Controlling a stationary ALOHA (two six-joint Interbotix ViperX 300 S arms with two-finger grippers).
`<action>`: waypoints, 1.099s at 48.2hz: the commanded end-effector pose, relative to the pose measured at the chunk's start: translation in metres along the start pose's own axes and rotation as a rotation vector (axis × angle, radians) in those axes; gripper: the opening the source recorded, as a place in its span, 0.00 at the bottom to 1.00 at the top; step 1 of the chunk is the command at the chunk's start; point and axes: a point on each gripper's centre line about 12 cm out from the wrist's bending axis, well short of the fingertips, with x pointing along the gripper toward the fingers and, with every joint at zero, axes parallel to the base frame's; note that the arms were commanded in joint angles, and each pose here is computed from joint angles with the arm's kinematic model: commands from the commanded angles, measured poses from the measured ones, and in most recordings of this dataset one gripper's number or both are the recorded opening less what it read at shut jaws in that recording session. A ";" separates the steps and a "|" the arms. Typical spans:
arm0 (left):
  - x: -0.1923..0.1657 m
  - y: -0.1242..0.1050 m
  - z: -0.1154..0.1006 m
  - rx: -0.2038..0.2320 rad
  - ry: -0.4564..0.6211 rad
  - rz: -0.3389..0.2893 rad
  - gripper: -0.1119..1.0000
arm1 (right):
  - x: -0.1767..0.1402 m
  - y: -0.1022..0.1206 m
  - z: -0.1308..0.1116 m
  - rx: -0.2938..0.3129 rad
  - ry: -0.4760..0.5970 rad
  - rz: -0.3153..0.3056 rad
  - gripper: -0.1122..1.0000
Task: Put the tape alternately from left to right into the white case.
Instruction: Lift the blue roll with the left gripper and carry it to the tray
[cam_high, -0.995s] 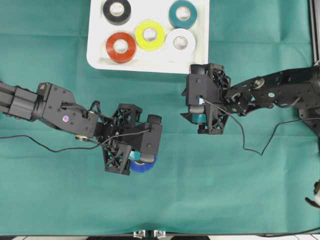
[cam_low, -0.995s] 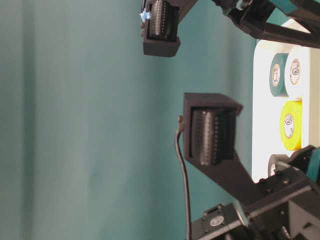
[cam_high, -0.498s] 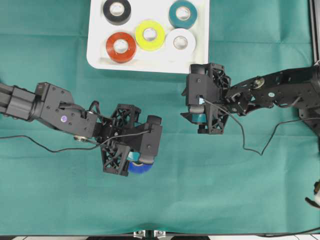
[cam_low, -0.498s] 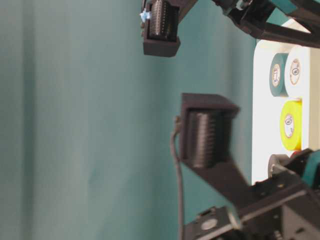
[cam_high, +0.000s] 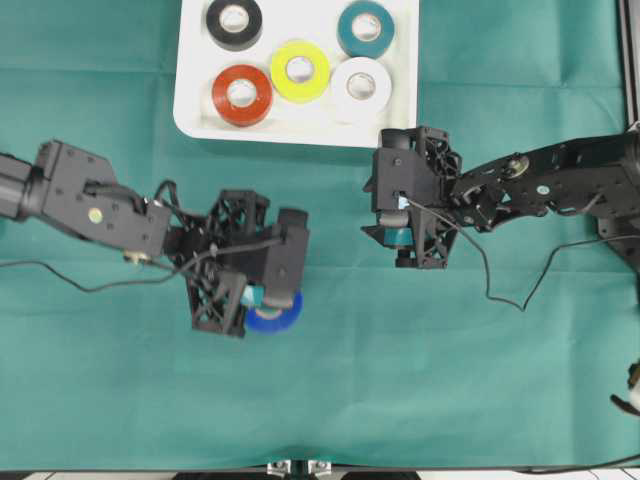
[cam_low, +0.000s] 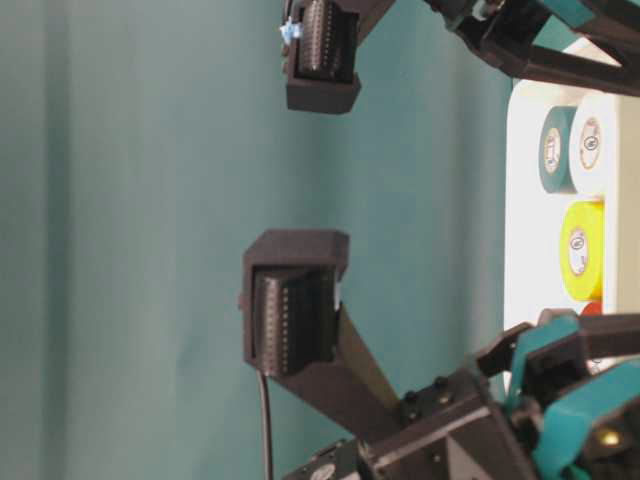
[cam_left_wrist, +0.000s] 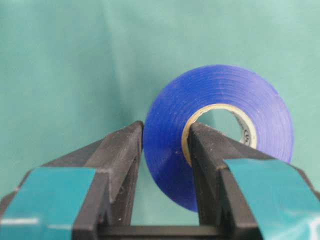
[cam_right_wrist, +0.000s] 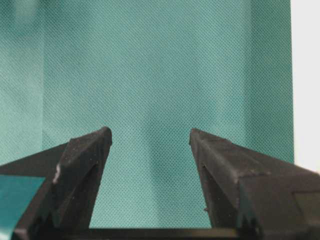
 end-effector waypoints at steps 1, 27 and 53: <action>-0.017 0.011 0.005 -0.019 -0.039 0.017 0.07 | -0.003 0.002 0.005 -0.004 -0.019 0.009 0.74; -0.038 0.095 -0.001 -0.185 -0.074 0.147 0.07 | -0.003 0.003 0.007 -0.002 -0.022 0.010 0.74; -0.061 0.185 -0.011 -0.354 -0.162 0.304 0.07 | -0.003 0.003 0.008 -0.002 -0.025 0.011 0.74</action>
